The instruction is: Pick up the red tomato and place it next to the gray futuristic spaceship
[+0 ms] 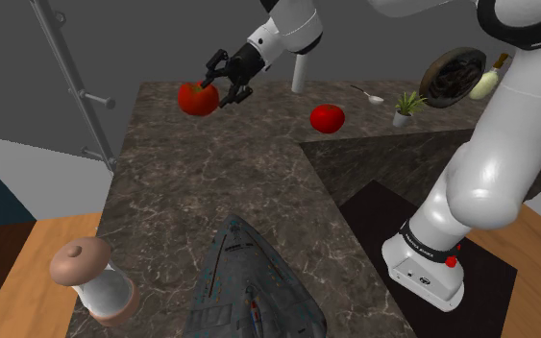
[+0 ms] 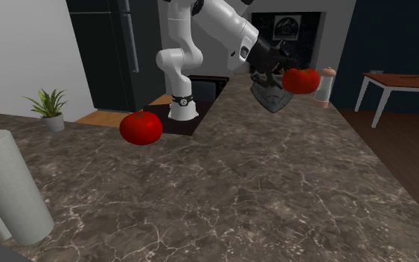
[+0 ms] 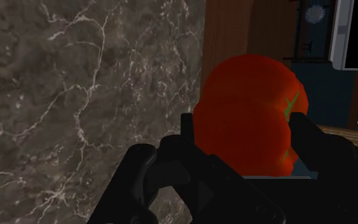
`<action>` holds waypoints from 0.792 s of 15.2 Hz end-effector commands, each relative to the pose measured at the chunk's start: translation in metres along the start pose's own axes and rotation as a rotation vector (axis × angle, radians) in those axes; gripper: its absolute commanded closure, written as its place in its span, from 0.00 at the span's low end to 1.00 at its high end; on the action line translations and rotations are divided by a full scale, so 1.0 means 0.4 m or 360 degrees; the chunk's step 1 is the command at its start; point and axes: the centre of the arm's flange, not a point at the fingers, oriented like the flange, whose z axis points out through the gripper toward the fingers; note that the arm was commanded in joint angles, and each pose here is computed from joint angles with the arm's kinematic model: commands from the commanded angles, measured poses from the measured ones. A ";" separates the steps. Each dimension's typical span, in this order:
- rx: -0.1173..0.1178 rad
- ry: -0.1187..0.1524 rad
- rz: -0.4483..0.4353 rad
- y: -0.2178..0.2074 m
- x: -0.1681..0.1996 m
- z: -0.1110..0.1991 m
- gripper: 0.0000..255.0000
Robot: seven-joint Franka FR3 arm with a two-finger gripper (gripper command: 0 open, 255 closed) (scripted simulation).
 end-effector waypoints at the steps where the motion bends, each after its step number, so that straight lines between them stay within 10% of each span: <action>1: -0.0001 0.0003 0.0001 -0.023 -0.034 0.049 1.00; 12: -0.0001 0.0003 0.0001 -0.183 -0.231 0.309 1.00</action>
